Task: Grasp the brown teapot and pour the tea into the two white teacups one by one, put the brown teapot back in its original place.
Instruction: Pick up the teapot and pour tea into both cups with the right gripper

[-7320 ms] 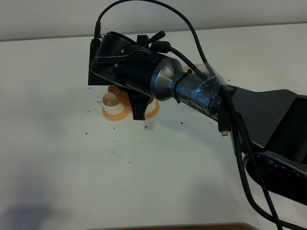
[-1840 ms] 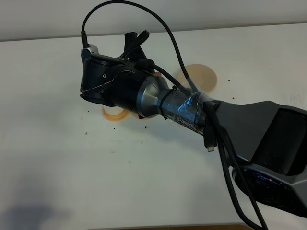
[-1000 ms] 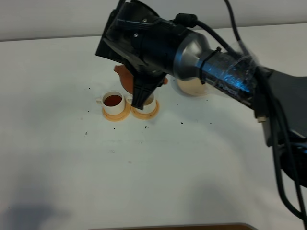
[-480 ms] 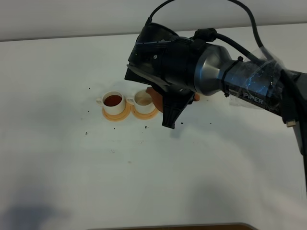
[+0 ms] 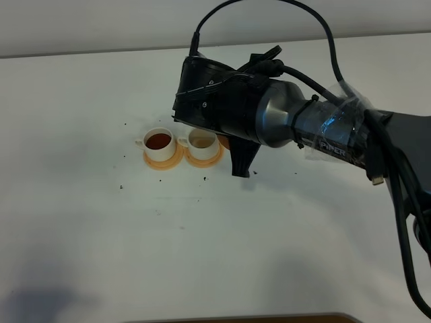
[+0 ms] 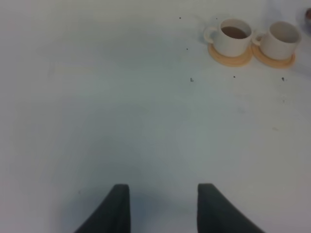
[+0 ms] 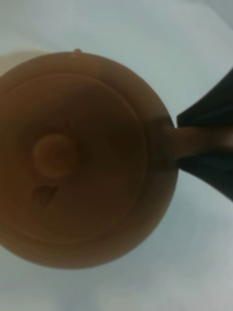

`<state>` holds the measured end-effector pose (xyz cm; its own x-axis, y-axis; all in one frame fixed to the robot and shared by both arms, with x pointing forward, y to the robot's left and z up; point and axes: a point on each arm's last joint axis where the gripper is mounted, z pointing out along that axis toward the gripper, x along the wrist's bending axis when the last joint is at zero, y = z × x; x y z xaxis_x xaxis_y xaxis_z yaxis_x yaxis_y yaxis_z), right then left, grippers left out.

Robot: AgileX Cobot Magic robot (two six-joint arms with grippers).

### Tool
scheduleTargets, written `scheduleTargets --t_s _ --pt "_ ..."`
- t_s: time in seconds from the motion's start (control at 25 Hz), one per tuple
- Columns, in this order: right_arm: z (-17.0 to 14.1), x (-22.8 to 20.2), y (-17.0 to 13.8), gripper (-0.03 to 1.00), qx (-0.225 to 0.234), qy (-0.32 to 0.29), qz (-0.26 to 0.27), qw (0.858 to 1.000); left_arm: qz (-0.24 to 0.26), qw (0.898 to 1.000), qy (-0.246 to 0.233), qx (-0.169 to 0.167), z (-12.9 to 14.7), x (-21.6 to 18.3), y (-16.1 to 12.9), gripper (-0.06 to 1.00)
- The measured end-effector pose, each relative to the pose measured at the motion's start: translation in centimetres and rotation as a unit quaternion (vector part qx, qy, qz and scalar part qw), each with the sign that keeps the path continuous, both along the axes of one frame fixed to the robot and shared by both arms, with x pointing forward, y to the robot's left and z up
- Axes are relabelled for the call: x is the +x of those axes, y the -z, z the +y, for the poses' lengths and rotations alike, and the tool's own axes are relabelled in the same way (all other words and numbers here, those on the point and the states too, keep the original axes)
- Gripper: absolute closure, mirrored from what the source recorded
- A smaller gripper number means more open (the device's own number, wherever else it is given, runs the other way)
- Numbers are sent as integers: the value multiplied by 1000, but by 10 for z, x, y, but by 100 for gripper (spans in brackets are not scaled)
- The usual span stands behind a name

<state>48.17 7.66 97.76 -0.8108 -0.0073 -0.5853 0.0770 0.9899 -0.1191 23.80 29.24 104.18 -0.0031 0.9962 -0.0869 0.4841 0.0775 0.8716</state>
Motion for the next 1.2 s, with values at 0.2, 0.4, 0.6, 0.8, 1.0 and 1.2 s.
scheduleTargets --t_s 0.2,0.4,0.6,0.8,1.0,1.2 --pt "3 2 16 84 -19 -8 2 1000 0 1000 0 0 0 0 0 58" --pt "5 2 20 84 -30 -20 -6 999 0 1000 0 0 0 0 0 58" --pt "10 -3 18 84 -41 -47 -22 998 0 1000 0 0 0 0 0 58" --pt "12 -3 17 84 -45 -57 -31 997 0 1000 0 1 0 0 0 58" --pt "10 -2 16 84 -64 -66 -34 995 0 1000 0 1 0 0 0 58" --pt "9 -3 15 84 -81 -76 -31 993 0 1000 0 1 0 0 0 58"
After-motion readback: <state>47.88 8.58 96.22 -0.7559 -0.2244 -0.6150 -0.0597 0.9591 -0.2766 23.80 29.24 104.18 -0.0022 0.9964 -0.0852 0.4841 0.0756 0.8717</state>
